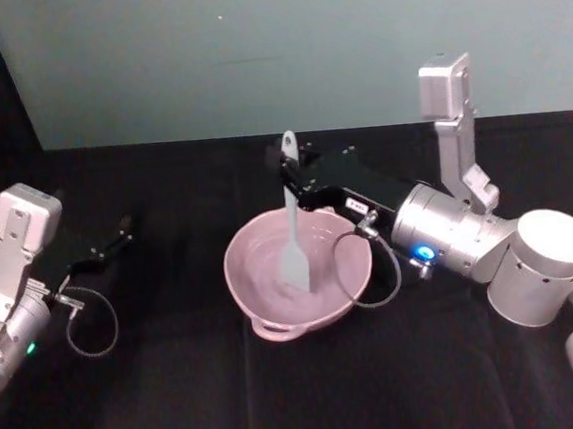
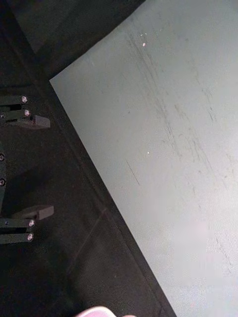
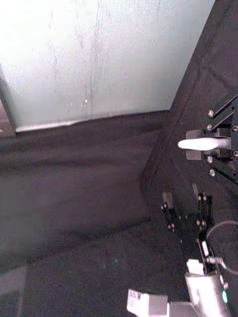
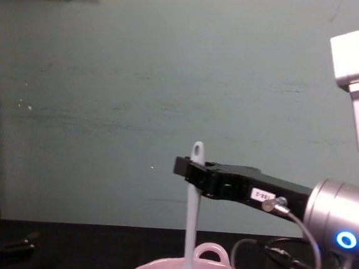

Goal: Use the one hand to pick up the spoon and stir the clear water in the bowl.

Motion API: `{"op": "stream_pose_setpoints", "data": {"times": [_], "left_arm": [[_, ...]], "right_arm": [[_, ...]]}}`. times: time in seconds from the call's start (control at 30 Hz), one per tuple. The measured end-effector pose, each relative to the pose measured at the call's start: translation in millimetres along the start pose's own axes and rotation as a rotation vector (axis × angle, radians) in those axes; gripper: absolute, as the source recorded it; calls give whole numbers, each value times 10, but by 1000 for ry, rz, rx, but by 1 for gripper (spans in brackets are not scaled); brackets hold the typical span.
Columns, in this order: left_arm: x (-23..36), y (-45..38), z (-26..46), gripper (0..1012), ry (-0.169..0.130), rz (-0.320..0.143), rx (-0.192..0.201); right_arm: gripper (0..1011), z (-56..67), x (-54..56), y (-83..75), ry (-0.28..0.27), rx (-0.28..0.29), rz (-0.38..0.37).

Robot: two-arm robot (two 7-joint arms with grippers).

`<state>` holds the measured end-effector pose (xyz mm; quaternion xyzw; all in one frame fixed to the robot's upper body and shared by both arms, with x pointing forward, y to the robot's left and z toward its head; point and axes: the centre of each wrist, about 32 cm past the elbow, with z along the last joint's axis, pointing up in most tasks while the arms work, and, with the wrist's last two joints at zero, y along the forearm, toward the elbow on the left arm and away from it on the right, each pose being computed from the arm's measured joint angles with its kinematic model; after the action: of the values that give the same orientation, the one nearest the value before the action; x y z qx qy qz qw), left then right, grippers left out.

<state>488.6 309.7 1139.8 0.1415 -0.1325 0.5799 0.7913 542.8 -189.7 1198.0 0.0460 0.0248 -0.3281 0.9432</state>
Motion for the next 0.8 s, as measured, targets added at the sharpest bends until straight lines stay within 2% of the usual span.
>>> {"op": "stream_pose_setpoints", "data": {"times": [0.1, 0.33, 0.57, 0.6, 0.8], "left_arm": [[0, 0, 0, 1011, 0, 0, 0], [0, 0, 0, 1011, 0, 0, 0], [0, 0, 0, 1011, 0, 0, 0], [0, 0, 0, 1011, 0, 0, 0], [0, 0, 0, 1011, 0, 0, 0]], "right_arm": [[114, -21, -43, 60, 6, -2, 20], [114, -43, -54, 228, 13, -7, 44], [114, -39, 40, 384, 13, -5, 29], [114, -34, 87, 406, 14, -5, 18], [114, -18, 229, 417, 19, -1, -20]]}}
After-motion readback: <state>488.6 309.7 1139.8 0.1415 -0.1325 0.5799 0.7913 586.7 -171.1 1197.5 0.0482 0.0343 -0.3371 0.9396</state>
